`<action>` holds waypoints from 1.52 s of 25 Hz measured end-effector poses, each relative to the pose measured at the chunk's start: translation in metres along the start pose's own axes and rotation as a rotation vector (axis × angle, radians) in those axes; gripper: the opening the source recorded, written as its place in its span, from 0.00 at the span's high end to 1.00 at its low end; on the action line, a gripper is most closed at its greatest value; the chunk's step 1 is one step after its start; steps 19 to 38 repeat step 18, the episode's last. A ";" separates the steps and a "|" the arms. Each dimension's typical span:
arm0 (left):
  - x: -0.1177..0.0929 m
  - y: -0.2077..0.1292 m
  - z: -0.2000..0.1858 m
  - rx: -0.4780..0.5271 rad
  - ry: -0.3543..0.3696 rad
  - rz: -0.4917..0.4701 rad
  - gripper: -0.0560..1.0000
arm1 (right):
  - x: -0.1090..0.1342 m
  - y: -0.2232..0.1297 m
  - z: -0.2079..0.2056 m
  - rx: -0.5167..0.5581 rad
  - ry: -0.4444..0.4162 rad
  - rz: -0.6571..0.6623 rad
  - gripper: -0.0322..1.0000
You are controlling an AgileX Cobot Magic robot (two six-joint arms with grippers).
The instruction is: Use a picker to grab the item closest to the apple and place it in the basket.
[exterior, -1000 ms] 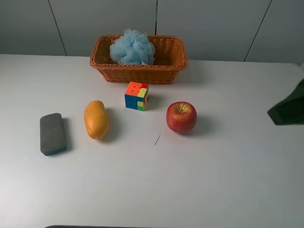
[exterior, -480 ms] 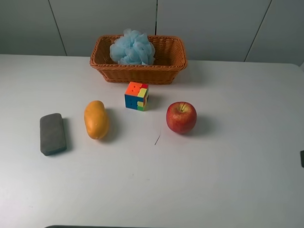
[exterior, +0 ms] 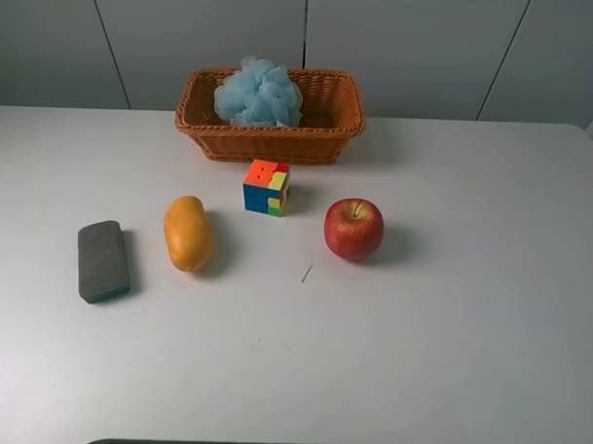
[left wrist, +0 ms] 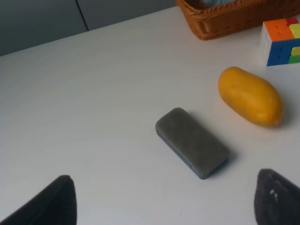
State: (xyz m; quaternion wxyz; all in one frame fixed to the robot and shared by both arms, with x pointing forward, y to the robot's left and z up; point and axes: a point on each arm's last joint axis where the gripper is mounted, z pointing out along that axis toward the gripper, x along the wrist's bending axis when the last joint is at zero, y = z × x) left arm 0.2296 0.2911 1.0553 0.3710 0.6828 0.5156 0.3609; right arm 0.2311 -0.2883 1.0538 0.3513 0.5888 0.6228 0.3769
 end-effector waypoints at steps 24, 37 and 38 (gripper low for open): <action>0.000 0.000 0.000 0.002 0.000 0.011 0.26 | 0.000 0.000 0.000 0.000 0.002 0.001 0.29; 0.000 0.000 0.000 0.002 0.000 0.011 0.26 | 0.000 0.000 0.000 0.000 0.002 0.001 0.29; 0.000 0.000 0.000 0.002 0.000 0.011 0.26 | 0.000 0.000 0.000 0.000 0.002 0.001 0.29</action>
